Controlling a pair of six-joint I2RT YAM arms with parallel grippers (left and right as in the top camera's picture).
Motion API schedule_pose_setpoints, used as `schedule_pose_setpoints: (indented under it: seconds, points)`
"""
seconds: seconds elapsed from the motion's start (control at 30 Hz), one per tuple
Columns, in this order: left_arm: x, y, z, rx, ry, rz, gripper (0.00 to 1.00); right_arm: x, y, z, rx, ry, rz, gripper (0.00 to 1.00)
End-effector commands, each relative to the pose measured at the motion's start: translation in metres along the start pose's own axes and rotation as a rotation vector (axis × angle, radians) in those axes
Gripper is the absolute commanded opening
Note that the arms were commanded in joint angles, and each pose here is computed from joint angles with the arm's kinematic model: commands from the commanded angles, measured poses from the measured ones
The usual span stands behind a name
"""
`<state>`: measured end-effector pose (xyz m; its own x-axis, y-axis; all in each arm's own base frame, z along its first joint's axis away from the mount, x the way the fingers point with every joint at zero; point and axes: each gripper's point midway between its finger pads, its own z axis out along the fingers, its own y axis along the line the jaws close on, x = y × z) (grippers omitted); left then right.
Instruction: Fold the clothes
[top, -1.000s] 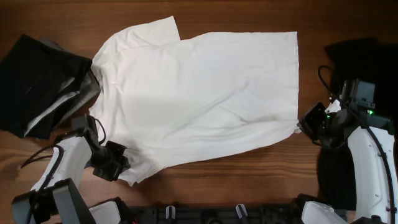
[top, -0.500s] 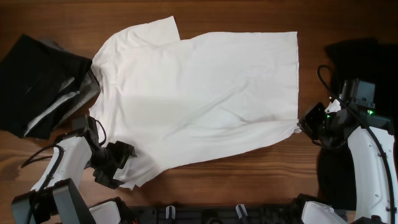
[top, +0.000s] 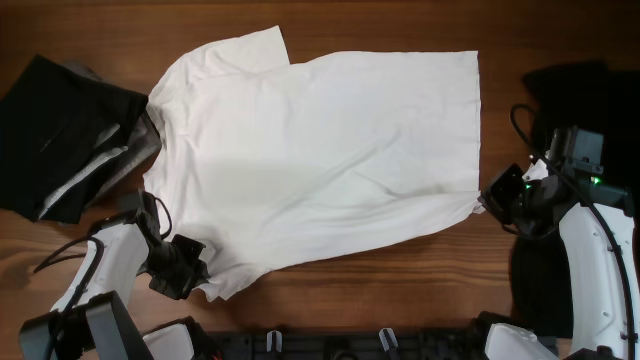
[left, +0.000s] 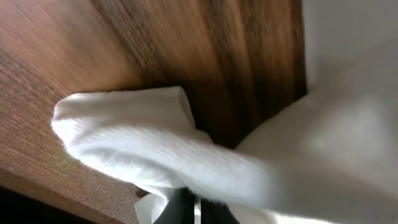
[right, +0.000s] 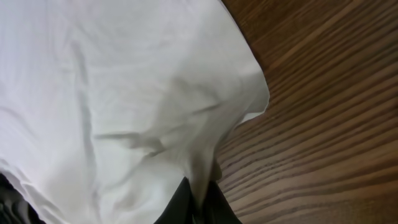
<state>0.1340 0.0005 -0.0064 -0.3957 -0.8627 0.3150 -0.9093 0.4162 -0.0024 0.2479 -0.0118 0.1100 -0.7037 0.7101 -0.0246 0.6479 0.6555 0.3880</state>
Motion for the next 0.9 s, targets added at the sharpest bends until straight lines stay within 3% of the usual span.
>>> schedule_pose_setpoints:
  seconds: [0.0,0.33,0.67,0.87]
  points:
    - [-0.001,-0.008,-0.025,0.015,-0.03,0.082,0.04,-0.005,0.012,-0.017,-0.029,-0.04,-0.046,0.05]
    - [-0.002,-0.039,-0.133,0.195,-0.274,0.186,0.04,0.005,0.005,-0.045,0.021,-0.073,-0.048,0.06]
    - [-0.012,-0.053,-0.144,0.258,-0.341,0.206,0.04,0.003,-0.021,-0.012,0.158,0.028,0.002,0.09]
    - [-0.02,-0.068,-0.143,0.278,-0.361,0.232,0.04,0.0,0.002,0.017,0.029,0.14,-0.053,0.04]
